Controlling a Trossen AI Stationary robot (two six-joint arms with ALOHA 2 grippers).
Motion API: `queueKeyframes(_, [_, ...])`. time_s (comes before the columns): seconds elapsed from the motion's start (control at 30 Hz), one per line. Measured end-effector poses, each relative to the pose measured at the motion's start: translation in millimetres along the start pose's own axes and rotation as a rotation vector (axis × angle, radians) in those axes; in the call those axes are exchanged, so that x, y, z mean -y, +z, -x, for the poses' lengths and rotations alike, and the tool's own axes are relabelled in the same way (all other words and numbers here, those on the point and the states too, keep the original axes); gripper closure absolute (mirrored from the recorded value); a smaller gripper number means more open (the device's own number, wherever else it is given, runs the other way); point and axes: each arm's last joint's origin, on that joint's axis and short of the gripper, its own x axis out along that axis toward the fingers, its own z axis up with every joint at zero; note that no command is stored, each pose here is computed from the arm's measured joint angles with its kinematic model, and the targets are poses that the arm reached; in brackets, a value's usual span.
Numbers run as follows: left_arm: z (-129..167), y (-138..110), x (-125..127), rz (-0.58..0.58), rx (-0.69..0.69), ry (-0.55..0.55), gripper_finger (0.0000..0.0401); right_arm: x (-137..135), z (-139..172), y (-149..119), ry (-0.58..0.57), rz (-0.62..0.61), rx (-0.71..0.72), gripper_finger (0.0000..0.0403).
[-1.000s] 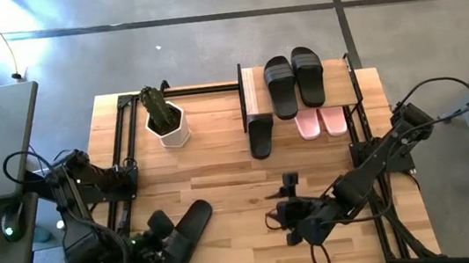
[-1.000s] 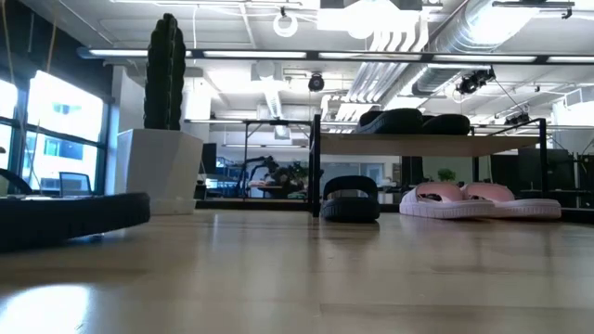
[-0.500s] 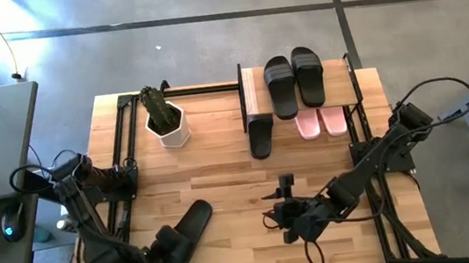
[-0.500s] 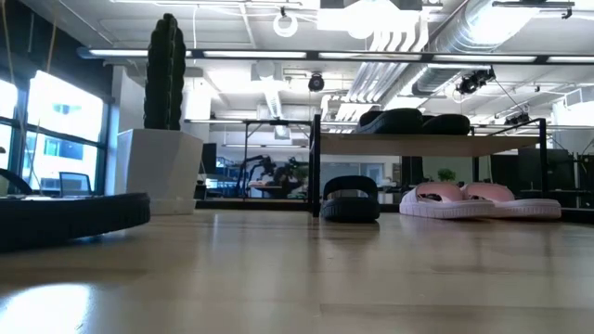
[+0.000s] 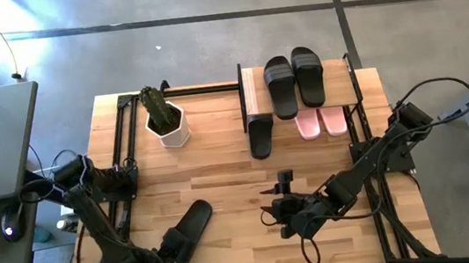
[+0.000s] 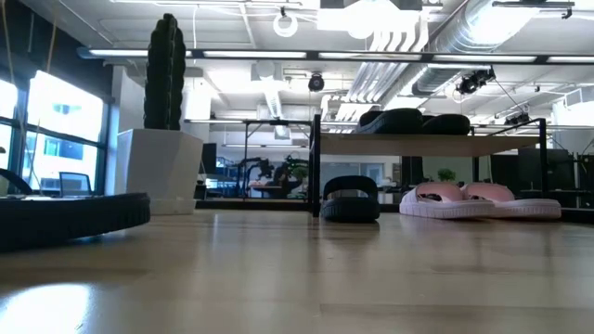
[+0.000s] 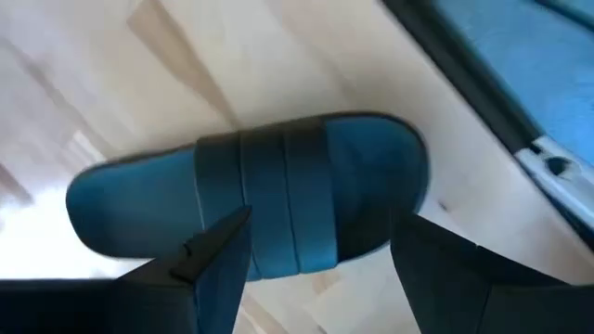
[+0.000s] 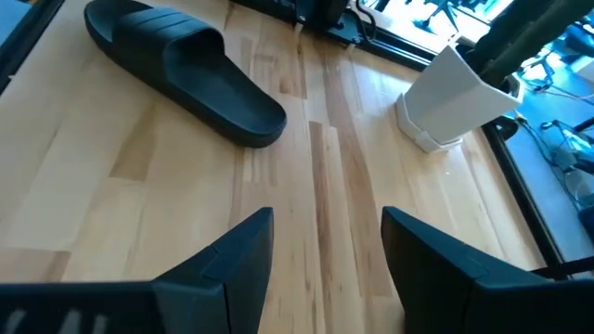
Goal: Pick and place slides into the shelf
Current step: Put the black slipper under the shelf
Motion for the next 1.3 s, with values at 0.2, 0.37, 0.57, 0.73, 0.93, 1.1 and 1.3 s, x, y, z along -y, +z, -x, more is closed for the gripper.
queueKeyframes(0.2, [-22, 5, 5, 0.029, -0.053, 0.075, 0.0182, 1, 0, 0, -0.033, 0.002, 0.002, 0.021])
queueKeyframes(0.37, [-38, 7, 8, 0.011, -0.1, 0.107, 0.02, 3, -1, 0, -0.04, 0.002, -0.003, 0.021])
queueKeyframes(0.57, [-38, 7, 14, 0.053, -0.089, 0.102, 0.0215, 3, -1, 0, -0.042, 0.0, -0.003, 0.021])
queueKeyframes(0.73, [-36, 6, 25, 0.026, -0.061, 0.101, 0.0224, 3, -1, -1, -0.042, -0.001, -0.004, 0.021])
queueKeyframes(0.93, [-34, 5, 28, 0.035, -0.027, 0.18, 0.0231, 3, -1, -1, -0.055, 0.006, -0.004, 0.021])
queueKeyframes(1.1, [-35, 5, 27, 0.046, -0.015, 0.233, 0.0231, 4, -1, -1, -0.072, 0.008, -0.004, 0.021])
queueKeyframes(1.3, [-54, 7, 35, 0.05, -0.056, 0.248, 0.0232, 4, -1, -2, -0.074, 0.013, -0.009, 0.021])
